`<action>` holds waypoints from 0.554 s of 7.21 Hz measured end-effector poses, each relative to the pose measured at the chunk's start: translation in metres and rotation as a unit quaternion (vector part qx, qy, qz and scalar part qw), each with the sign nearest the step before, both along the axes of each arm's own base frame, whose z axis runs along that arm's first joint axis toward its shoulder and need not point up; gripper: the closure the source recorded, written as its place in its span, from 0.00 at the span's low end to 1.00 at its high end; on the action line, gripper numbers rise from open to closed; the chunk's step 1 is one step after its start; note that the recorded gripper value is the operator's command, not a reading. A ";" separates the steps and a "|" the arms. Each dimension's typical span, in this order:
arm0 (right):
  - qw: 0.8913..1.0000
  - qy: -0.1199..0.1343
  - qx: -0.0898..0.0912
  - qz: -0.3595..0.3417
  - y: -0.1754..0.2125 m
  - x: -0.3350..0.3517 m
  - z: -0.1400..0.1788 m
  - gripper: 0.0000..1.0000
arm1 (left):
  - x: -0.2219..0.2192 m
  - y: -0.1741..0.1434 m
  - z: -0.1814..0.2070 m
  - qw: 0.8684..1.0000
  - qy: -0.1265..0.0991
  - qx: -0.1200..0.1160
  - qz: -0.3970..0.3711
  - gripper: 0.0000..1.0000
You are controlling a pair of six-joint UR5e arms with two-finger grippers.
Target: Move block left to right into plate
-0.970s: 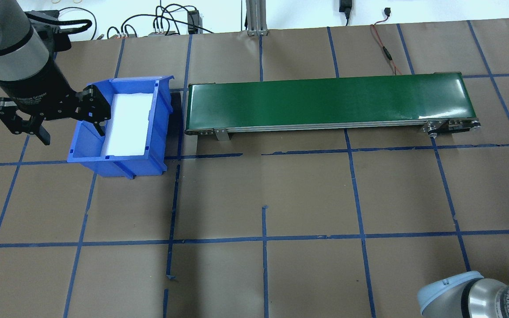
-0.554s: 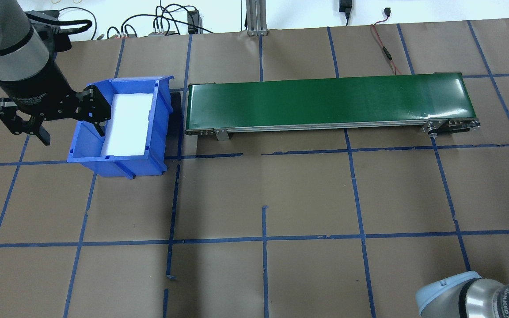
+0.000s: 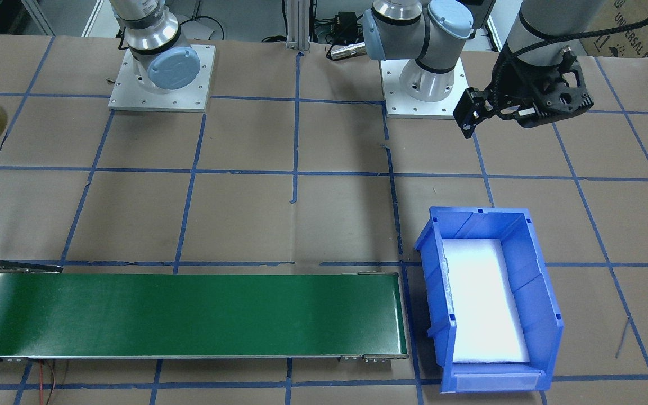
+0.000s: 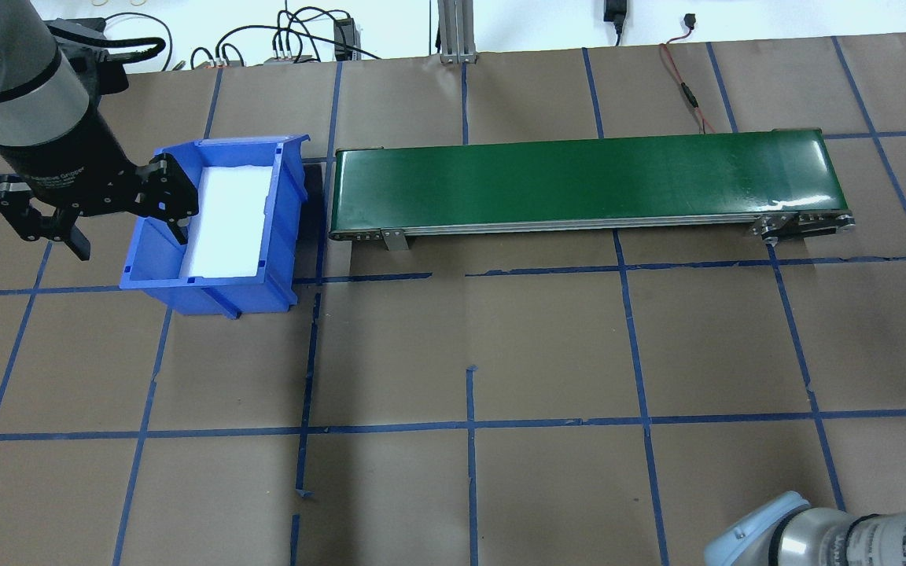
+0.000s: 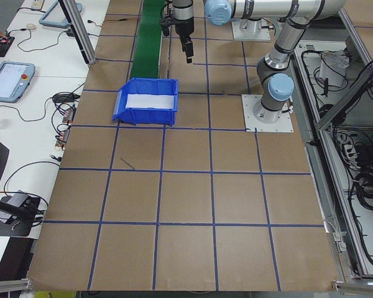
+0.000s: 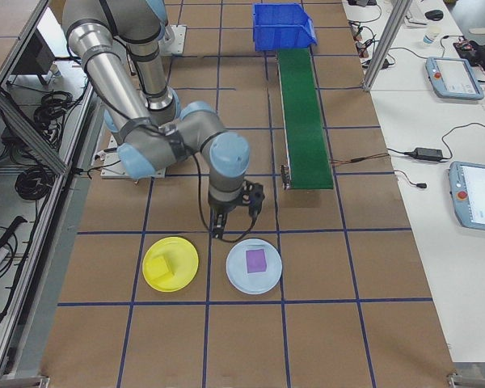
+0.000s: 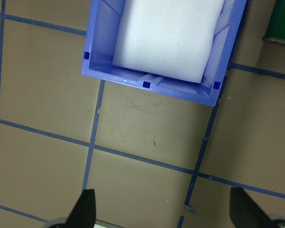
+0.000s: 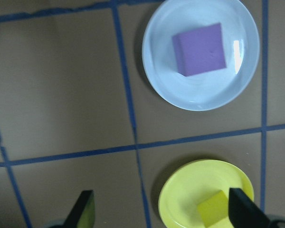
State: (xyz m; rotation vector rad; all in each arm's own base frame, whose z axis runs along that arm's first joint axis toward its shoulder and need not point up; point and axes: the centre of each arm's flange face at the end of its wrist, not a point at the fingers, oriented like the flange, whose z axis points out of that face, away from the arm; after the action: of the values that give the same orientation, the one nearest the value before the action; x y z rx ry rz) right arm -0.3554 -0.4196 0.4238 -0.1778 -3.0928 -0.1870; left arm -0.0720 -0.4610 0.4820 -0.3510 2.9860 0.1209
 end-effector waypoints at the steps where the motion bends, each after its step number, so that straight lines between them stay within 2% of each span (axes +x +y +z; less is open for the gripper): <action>1: 1.000 -0.001 -0.002 -0.003 -0.034 0.071 0.026 0.00 | 0.000 0.000 0.000 1.000 0.000 0.000 0.000 0.00; 2: 1.000 0.001 -0.008 -0.007 -0.058 0.146 0.045 0.00 | 0.000 0.000 0.000 1.000 0.000 0.000 0.000 0.00; 4: 0.999 0.007 -0.025 -0.024 -0.076 0.292 0.071 0.00 | 0.000 0.000 0.000 1.000 -0.001 0.000 0.000 0.00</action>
State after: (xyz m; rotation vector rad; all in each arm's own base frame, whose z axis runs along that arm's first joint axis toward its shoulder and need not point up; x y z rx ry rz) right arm -0.0637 -0.4958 0.4951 -0.2538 -3.0823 -0.1093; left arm -0.0720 -0.4609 0.4820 -0.3503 2.9848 0.1211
